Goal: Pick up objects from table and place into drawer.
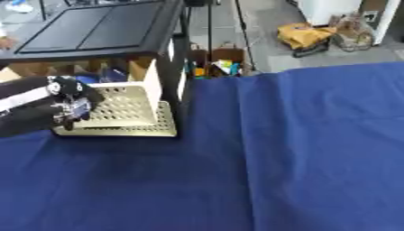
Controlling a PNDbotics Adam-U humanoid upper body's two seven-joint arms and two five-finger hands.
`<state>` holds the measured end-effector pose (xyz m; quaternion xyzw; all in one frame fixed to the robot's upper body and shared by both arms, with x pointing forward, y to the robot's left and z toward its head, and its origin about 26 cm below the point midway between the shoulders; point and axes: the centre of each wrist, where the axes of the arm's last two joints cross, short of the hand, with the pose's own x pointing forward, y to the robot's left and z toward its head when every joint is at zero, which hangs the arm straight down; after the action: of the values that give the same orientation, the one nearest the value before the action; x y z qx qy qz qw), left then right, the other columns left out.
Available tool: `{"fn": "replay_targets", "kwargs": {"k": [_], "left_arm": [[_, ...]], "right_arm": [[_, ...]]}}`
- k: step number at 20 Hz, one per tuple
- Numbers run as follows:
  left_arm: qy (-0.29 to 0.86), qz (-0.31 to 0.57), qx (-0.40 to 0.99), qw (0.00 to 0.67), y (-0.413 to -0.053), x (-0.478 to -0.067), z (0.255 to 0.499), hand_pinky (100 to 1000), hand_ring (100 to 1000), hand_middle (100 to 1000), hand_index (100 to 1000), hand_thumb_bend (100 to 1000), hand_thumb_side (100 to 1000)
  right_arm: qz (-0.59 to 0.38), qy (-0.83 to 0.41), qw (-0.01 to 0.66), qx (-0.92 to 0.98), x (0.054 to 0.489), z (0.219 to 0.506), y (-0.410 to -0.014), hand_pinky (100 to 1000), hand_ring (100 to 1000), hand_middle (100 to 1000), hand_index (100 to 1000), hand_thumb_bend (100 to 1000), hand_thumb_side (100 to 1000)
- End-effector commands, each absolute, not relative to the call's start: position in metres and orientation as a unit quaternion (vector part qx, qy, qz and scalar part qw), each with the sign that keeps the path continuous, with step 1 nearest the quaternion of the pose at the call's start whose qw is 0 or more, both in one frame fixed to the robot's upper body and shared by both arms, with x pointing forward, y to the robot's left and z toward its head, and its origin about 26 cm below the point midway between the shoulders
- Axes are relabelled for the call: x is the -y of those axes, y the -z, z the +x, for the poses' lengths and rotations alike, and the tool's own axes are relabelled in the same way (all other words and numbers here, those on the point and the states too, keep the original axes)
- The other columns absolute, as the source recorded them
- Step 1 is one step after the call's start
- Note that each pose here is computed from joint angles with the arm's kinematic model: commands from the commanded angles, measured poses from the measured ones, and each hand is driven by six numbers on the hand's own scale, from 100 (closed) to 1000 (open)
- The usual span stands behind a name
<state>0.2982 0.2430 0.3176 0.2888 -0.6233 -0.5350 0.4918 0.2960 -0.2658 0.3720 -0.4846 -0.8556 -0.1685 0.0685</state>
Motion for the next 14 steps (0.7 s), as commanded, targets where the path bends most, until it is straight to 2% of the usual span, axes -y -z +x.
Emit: {"fn": "replay_targets", "kwargs": {"k": [1,14], "left_arm": [[0.523,0.309,0.633,0.480,-0.3314,-0.2450,0.2948,129,483,778,930,100,1000],[0.509,0.322,0.637,0.481,-0.3349,-0.2465,0.2957,129,484,781,928,100,1000]], "right_arm": [[-0.484,0.179,0.054,0.855,0.2650,0.2898,-0.3807,837,851,588,744,100,1000],[-0.483,0.178,0.057,0.855,0.2650,0.2898,-0.3808,838,852,585,745,100,1000]]}}
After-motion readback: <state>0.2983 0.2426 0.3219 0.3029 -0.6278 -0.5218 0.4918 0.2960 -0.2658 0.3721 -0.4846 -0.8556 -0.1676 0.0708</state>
